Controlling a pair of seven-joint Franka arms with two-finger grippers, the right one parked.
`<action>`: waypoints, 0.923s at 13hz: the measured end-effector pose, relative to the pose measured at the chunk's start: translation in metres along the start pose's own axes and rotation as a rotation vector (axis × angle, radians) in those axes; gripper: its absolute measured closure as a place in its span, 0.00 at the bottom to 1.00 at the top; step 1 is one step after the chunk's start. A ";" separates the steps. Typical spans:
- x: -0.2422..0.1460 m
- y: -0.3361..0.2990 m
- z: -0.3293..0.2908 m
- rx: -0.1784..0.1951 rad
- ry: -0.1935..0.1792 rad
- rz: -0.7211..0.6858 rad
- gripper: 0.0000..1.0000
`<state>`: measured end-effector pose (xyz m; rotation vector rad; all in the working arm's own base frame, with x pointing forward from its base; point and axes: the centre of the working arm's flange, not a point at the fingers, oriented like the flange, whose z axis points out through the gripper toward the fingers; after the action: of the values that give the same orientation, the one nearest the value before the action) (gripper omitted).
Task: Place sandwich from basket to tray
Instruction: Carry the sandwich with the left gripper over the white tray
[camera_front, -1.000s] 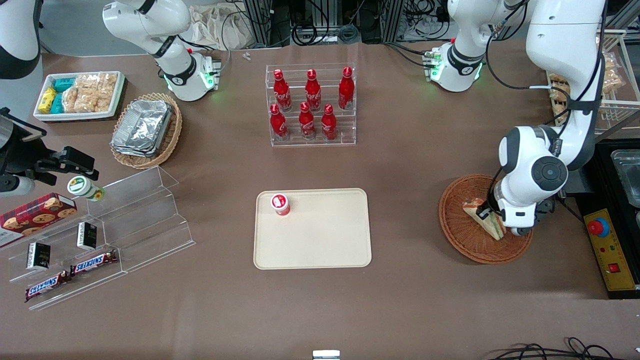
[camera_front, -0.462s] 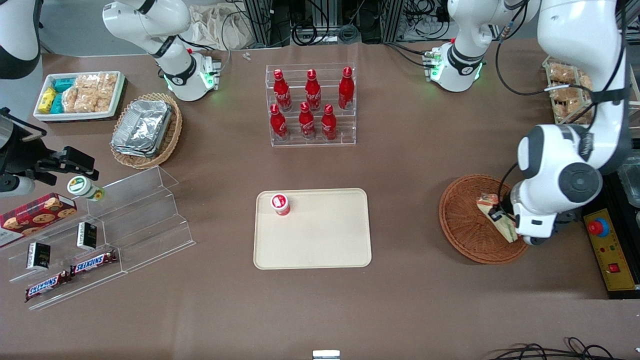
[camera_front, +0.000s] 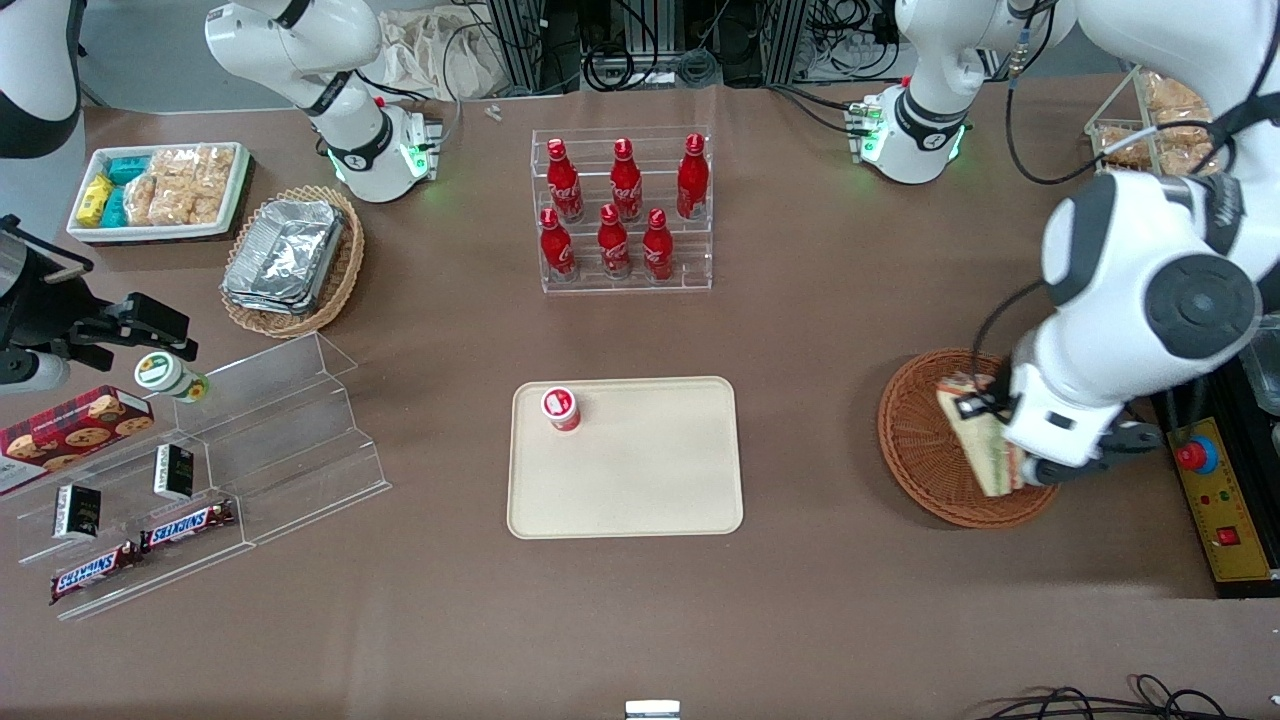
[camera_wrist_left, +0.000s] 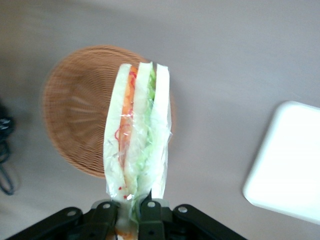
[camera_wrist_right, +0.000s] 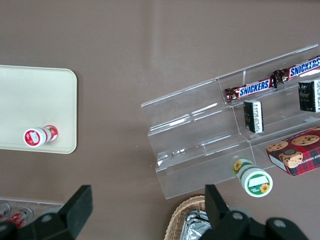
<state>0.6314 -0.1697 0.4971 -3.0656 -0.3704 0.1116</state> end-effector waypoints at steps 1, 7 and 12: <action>-0.017 0.033 -0.005 -0.020 0.002 0.063 0.85; -0.041 0.174 0.107 -0.149 -0.028 0.259 0.85; -0.088 0.285 0.252 -0.119 0.005 0.218 0.85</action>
<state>0.5937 -0.4569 0.2345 -3.2141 -0.0430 0.0939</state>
